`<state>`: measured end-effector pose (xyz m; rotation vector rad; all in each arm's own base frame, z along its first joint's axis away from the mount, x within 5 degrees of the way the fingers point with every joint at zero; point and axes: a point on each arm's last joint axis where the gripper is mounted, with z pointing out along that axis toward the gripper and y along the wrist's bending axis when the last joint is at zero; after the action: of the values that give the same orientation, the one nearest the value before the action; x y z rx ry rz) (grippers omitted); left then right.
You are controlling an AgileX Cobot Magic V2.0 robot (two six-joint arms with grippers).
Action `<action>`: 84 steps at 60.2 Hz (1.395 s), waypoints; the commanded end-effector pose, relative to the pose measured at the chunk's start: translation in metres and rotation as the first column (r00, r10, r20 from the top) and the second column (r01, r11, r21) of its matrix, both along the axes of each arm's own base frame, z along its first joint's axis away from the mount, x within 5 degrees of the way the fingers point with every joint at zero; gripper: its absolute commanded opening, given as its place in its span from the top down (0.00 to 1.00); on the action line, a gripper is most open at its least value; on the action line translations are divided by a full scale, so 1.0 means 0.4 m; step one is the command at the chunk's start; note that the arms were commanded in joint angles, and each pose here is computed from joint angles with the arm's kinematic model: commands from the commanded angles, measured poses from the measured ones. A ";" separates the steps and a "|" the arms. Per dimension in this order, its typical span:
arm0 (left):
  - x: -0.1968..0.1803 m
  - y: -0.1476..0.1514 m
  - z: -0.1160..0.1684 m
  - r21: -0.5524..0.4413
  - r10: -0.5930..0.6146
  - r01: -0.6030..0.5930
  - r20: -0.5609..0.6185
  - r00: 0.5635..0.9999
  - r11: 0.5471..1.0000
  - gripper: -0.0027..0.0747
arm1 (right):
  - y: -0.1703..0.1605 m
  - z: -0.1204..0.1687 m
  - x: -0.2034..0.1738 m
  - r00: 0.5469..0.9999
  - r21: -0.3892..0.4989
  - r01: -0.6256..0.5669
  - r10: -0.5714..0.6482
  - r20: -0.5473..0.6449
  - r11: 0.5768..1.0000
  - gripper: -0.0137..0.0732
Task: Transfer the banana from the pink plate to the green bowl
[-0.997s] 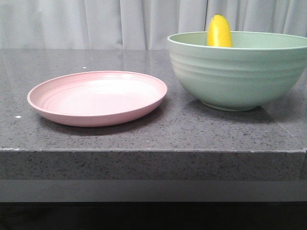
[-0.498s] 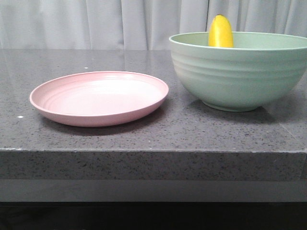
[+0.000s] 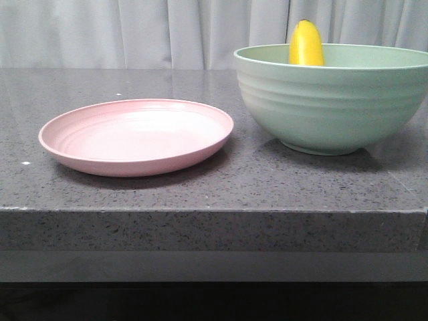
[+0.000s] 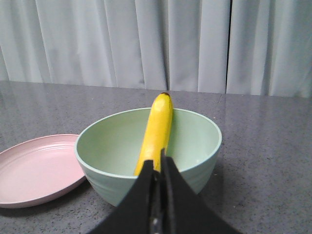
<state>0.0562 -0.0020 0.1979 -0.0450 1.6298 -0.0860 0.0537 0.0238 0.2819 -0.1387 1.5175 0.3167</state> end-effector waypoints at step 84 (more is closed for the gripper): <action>-0.003 0.002 0.019 -0.025 0.009 -0.006 0.102 0.995 1.000 0.99 | -0.069 -0.203 0.002 0.936 0.129 0.351 -0.349 -0.043 0.927 0.91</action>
<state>0.0562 -0.0020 0.1980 -0.0477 1.6291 -0.0889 0.0568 -0.0018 0.1981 0.2310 1.6087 0.1422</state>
